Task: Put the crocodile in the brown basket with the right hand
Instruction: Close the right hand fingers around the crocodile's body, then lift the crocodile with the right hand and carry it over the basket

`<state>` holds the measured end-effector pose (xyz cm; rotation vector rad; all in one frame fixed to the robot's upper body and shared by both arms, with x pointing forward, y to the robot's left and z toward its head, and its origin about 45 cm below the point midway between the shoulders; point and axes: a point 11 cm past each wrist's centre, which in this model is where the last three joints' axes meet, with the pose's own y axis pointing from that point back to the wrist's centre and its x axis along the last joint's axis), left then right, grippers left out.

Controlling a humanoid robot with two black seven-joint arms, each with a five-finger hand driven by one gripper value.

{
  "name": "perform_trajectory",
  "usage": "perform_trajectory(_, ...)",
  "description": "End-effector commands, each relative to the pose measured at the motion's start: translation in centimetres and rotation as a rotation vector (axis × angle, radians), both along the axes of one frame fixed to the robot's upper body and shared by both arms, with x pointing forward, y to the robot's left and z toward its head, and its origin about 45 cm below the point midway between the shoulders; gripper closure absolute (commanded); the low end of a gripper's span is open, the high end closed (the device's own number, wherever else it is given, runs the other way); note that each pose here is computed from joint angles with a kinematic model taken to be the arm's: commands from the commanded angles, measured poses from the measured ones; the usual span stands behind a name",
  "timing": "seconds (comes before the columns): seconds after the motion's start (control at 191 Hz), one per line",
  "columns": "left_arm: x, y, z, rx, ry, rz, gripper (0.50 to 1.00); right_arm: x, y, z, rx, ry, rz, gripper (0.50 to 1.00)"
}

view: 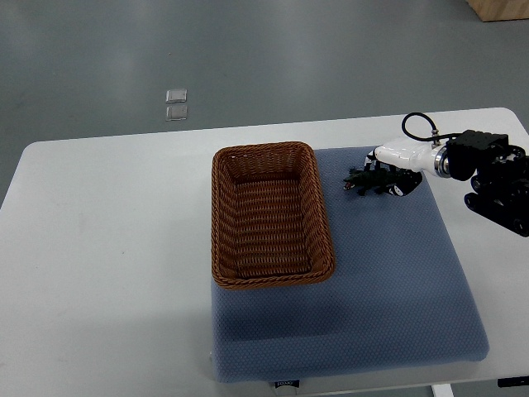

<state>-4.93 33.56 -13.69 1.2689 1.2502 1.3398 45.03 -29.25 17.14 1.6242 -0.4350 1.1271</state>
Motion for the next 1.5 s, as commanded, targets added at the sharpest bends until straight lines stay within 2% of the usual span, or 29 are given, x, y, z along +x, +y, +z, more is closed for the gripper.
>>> perform_trajectory(0.0, 0.0, 0.0, 0.0, 0.0, 0.0, 0.0, 0.5, 0.1, -0.3, 0.3, 0.007, -0.005, -0.01, 1.0)
perform_trajectory(0.378, 0.0, 0.0, 0.0, 0.0, 0.0, 0.0, 0.5, 0.3, -0.1, 0.6, 0.043, -0.011, -0.026, 1.0)
perform_trajectory(1.117, 0.0, 0.0, 0.0, 0.0, 0.0, 0.0, 0.5, 1.3, 1.6, 3.9, 0.247, -0.062, 0.005, 1.0)
perform_trajectory(1.274, 0.0, 0.0, 0.0, 0.0, 0.0, 0.0, 0.5, 1.2, 3.2, 4.8, 0.29, -0.074, 0.053, 1.0)
perform_trajectory(1.494, 0.0, 0.0, 0.0, 0.0, 0.0, 0.0, 0.5, 0.6, 8.3, 8.0, 0.354, -0.116, 0.199, 1.0)
